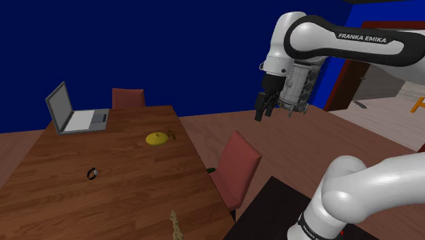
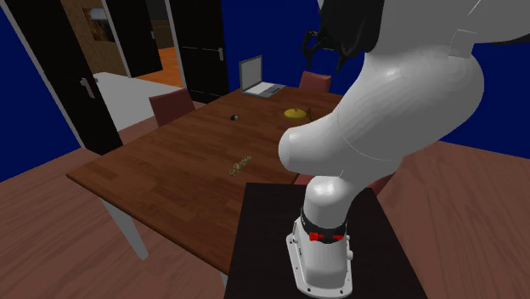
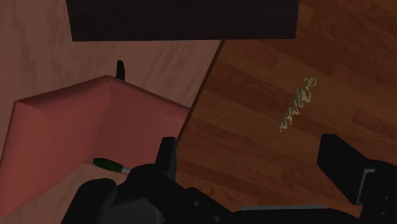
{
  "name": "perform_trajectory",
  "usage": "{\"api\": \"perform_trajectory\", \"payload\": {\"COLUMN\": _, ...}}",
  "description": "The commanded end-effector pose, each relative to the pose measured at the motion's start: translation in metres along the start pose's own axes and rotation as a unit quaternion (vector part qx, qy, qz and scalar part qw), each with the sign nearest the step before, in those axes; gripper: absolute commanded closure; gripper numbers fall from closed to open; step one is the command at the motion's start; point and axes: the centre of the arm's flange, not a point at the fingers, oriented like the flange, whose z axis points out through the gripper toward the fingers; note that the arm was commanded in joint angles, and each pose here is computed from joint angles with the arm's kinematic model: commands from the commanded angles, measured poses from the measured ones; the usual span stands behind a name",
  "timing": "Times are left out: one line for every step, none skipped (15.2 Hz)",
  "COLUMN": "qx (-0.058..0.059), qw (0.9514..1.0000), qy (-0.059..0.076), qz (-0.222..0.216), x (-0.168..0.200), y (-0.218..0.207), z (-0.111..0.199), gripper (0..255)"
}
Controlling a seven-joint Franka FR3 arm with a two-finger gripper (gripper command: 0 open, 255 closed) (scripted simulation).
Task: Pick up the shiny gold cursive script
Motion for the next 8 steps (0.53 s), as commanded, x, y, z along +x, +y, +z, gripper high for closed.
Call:
{"api": "perform_trajectory", "payload": {"qx": 0.000, "qw": 1.0000, "qy": 0.000, "qz": 0.000, "x": 0.000, "y": 0.000, "z": 0.000, "gripper": 0}}
{"api": "perform_trajectory", "payload": {"qx": -0.001, "qw": 1.0000, "qy": 0.000, "qz": 0.004, "x": 0.003, "y": -0.007, "z": 0.011, "gripper": 0}}
{"api": "perform_trajectory", "payload": {"qx": -0.002, "qw": 1.0000, "qy": 0.000, "qz": 0.007, "x": 0.006, "y": -0.014, "z": 0.022, "gripper": 0}}
{"api": "perform_trajectory", "payload": {"qx": -0.003, "qw": 0.9999, "qy": 0.000, "qz": 0.011, "x": 0.008, "y": -0.021, "z": 0.033, "gripper": 0}}
{"api": "perform_trajectory", "payload": {"qx": -0.004, "qw": 0.9999, "qy": 0.000, "qz": 0.014, "x": 0.011, "y": -0.028, "z": 0.044, "gripper": 0}}
{"api": "perform_trajectory", "payload": {"qx": -0.005, "qw": 0.9998, "qy": 0.000, "qz": 0.018, "x": 0.014, "y": -0.035, "z": 0.055, "gripper": 0}}
{"api": "perform_trajectory", "payload": {"qx": -0.006, "qw": 0.9998, "qy": 0.000, "qz": 0.021, "x": 0.017, "y": -0.042, "z": 0.066, "gripper": 0}}
{"api": "perform_trajectory", "payload": {"qx": -0.007, "qw": 0.9997, "qy": 0.000, "qz": 0.025, "x": 0.020, "y": -0.049, "z": 0.077, "gripper": 0}}
